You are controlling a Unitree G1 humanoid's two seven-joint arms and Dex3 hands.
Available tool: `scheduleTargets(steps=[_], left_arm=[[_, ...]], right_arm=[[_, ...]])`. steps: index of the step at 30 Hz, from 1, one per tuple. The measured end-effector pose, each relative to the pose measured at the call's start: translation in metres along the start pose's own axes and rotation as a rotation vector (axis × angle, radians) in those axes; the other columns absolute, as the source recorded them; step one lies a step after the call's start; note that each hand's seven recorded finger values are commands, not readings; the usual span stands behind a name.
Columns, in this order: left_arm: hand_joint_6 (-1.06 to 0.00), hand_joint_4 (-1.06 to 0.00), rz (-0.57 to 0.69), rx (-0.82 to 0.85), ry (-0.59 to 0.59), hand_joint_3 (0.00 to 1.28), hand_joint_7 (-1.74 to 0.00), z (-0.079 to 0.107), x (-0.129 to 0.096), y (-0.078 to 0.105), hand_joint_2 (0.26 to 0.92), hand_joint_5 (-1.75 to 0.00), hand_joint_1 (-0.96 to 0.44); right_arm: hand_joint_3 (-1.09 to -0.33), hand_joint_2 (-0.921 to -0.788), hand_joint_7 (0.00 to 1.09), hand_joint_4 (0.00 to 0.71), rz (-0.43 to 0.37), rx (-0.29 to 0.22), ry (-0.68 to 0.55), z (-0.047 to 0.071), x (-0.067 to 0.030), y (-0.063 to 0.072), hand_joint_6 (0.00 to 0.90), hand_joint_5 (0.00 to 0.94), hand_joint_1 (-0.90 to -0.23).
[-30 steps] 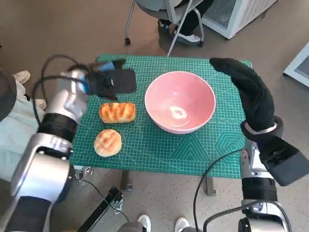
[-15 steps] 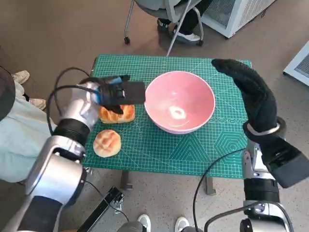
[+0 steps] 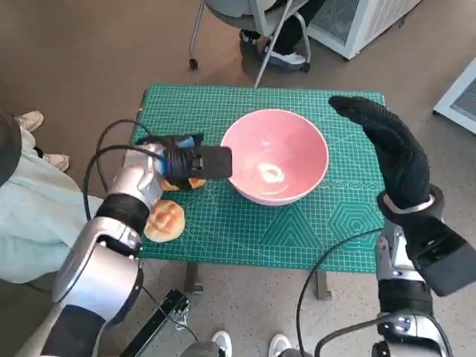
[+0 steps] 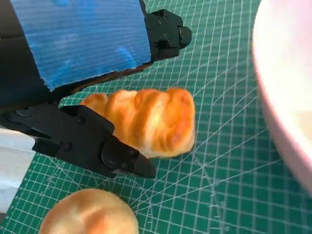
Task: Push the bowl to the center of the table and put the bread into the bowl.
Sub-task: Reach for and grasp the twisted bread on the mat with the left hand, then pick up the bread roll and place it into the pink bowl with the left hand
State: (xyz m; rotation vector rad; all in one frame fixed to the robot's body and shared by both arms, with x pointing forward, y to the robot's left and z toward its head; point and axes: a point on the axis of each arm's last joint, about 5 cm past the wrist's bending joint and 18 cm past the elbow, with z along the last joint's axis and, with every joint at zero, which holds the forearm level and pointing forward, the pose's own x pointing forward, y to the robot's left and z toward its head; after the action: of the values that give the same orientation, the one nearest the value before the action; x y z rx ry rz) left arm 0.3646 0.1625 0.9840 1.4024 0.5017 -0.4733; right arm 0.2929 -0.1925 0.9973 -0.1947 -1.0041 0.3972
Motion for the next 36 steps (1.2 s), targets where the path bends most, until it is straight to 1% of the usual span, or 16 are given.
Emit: scheduleTargets(steps=[6,8,10,11,12,13,14,15,16,17,18,19,20,23,31,36], left_arm=[[-0.17,-0.01,-0.026,0.003,0.018,0.01,-0.05,-0.006,0.004,-0.013,0.779,-0.01,-0.28],[-0.22,-0.06,-0.028,0.007,0.021,0.01,-0.07,-0.007,0.005,-0.017,0.789,-0.02,-0.27],[-0.34,-0.21,-0.021,0.013,0.020,0.01,-0.08,-0.007,0.006,-0.018,0.813,-0.03,-0.24],[-0.41,-0.35,-0.015,0.016,0.019,0.01,-0.10,-0.007,0.006,-0.018,0.825,-0.08,-0.22],[-0.44,-0.39,-0.011,0.017,0.019,0.01,-0.10,-0.007,0.006,-0.018,0.831,-0.11,-0.22],[-0.52,-0.43,-0.007,0.017,0.019,0.01,-0.12,-0.007,0.006,-0.018,0.847,-0.40,-0.19],[-0.55,-0.43,0.000,0.017,0.018,0.01,-0.13,-0.007,0.006,-0.018,0.853,-0.54,-0.18],[-0.54,-0.50,0.007,0.017,0.017,0.06,-0.49,-0.007,0.006,-0.018,0.877,-0.84,-0.12],[-0.53,-0.53,0.015,0.017,0.017,0.10,-0.72,-0.008,0.006,-0.018,0.893,-1.04,-0.08],[-0.55,-0.58,0.025,0.016,0.015,0.10,-0.86,-0.008,0.006,-0.019,0.903,-1.14,-0.05],[-0.55,-0.59,0.038,0.016,0.012,0.11,-0.91,-0.008,0.006,-0.019,0.906,-1.18,-0.04],[-0.57,-0.63,0.054,0.014,0.009,0.09,-0.99,-0.009,0.006,-0.018,0.911,-1.19,-0.03],[-0.58,-0.64,0.069,0.011,0.003,0.09,-1.02,-0.009,0.005,-0.018,0.913,-1.19,-0.02],[-0.62,-0.71,0.108,-0.002,-0.014,0.06,-1.16,-0.011,0.005,-0.017,0.913,-1.10,-0.01],[-0.65,-0.73,0.166,-0.026,-0.051,0.04,-1.17,-0.019,0.004,-0.018,0.920,-1.10,0.00],[-0.64,-0.72,0.211,-0.067,-0.067,0.05,-1.15,-0.026,0.001,-0.012,0.920,-1.13,0.00]], right_arm=[[-0.773,-0.921,0.87,0.330,-0.002,-0.004,-0.002,0.001,-0.0012,0.000,0.000,0.001,-0.695],[-0.773,-0.921,0.87,0.331,-0.005,-0.004,0.000,0.001,-0.0022,-0.001,0.000,0.002,-0.695],[-0.772,-0.921,0.87,0.332,-0.006,-0.005,0.003,0.001,-0.0032,-0.001,0.001,0.002,-0.695],[-0.772,-0.921,0.87,0.332,-0.006,-0.005,0.004,0.001,-0.0035,-0.001,0.001,0.002,-0.695],[-0.772,-0.921,0.87,0.332,-0.006,-0.006,0.005,0.001,-0.0037,-0.001,0.001,0.002,-0.694],[-0.772,-0.921,0.87,0.332,-0.007,-0.006,0.005,0.001,-0.0038,-0.001,0.001,0.002,-0.694],[-0.773,-0.921,0.87,0.332,-0.007,-0.006,0.005,0.001,-0.0039,0.000,0.001,0.002,-0.694],[-0.773,-0.921,0.87,0.332,-0.008,-0.006,0.004,0.001,-0.0039,0.000,0.001,0.002,-0.694],[-0.773,-0.921,0.87,0.332,-0.008,-0.006,0.005,0.001,-0.0039,-0.001,0.001,0.002,-0.694],[-0.773,-0.921,0.87,0.332,-0.009,-0.006,0.005,0.001,-0.0039,-0.001,0.001,0.002,-0.694],[-0.773,-0.921,0.87,0.332,-0.009,-0.006,0.006,0.001,-0.0040,-0.001,0.001,0.002,-0.694],[-0.773,-0.921,0.87,0.332,-0.010,-0.005,0.007,0.001,-0.0040,-0.001,0.001,0.002,-0.693],[-0.773,-0.921,0.87,0.332,-0.010,-0.005,0.008,0.001,-0.0039,-0.001,0.001,0.002,-0.693],[-0.773,-0.921,0.87,0.332,-0.011,-0.005,0.009,0.001,-0.0039,-0.001,0.000,0.002,-0.693],[-0.774,-0.921,0.87,0.332,-0.009,-0.002,0.010,0.001,-0.0038,0.000,-0.001,0.002,-0.693],[-0.776,-0.921,0.87,0.330,-0.006,0.004,0.017,0.001,-0.0036,0.000,-0.001,0.001,-0.693]])
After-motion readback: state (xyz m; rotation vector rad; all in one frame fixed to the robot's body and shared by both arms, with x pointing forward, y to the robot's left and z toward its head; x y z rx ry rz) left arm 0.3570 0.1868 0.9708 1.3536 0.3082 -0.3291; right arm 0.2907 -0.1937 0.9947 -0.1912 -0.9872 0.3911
